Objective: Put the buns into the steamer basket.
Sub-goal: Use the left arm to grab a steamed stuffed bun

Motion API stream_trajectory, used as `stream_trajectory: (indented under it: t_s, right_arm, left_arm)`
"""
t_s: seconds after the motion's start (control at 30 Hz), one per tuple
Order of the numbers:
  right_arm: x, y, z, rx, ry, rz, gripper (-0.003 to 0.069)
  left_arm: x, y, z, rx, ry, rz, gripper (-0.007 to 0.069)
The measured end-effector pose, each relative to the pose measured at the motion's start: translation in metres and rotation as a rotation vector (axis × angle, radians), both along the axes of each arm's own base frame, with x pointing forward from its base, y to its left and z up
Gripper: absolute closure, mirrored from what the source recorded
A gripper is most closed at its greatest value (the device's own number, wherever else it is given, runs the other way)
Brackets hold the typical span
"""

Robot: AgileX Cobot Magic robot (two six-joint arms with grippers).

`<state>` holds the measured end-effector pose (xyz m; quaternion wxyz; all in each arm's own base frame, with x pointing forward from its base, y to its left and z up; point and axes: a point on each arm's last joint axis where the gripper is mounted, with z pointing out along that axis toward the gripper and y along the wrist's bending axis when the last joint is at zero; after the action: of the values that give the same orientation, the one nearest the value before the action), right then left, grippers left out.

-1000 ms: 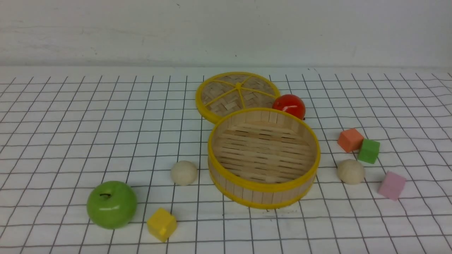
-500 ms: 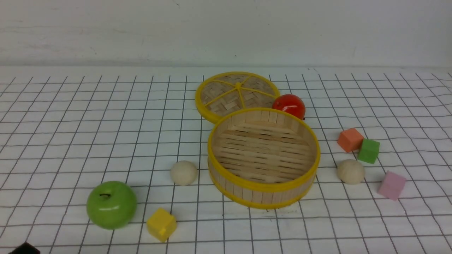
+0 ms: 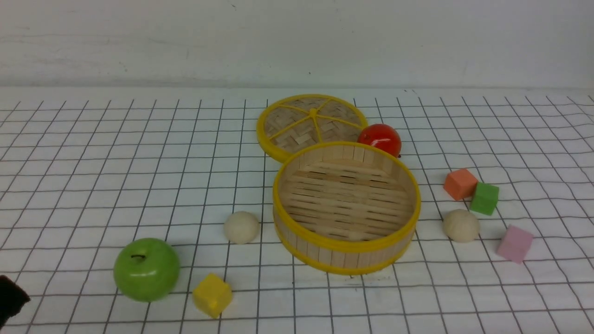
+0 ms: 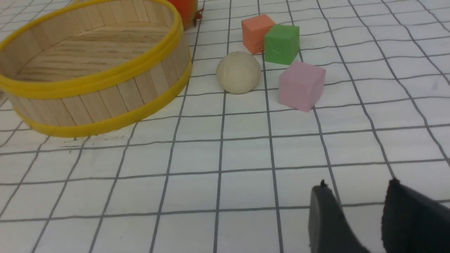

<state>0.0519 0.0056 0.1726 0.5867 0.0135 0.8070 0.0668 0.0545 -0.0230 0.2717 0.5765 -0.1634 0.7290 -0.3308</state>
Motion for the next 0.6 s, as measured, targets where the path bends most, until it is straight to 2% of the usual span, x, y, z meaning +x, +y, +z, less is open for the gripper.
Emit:
stream_trajectory:
  t_s: [0.07, 0.1, 0.17, 0.2, 0.23, 0.4, 0.47, 0.6]
  right_arm:
    - [0.0, 0.0, 0.0, 0.0, 0.0, 0.0, 0.042]
    - [0.0, 0.0, 0.0, 0.0, 0.0, 0.0, 0.042]
    - [0.0, 0.0, 0.0, 0.0, 0.0, 0.0, 0.042]
    - [0.0, 0.0, 0.0, 0.0, 0.0, 0.0, 0.042]
    - [0.0, 0.0, 0.0, 0.0, 0.0, 0.0, 0.042]
    - [0.0, 0.0, 0.0, 0.0, 0.0, 0.0, 0.042]
    - [0.0, 0.0, 0.0, 0.0, 0.0, 0.0, 0.042]
    - [0.0, 0.0, 0.0, 0.0, 0.0, 0.0, 0.042]
  left_arm:
    - [0.011, -0.006, 0.014, 0.141, 0.136, -0.085, 0.0638]
    - [0.015, -0.007, 0.017, 0.166, 0.152, -0.095, 0.0638]
    - [0.038, -0.014, 0.025, 0.331, 0.366, -0.23, 0.0638]
    - [0.042, -0.015, 0.025, 0.341, 0.38, -0.238, 0.0638]
    - [0.053, -0.017, 0.025, 0.394, 0.463, -0.288, 0.0638]
    - [0.125, -0.024, 0.015, 0.449, 0.691, -0.352, 0.0638]
    - [0.137, -0.026, 0.011, 0.449, 0.724, -0.36, 0.0638]
    - [0.175, -0.06, 0.01, 0.522, 0.746, -0.485, 0.0638]
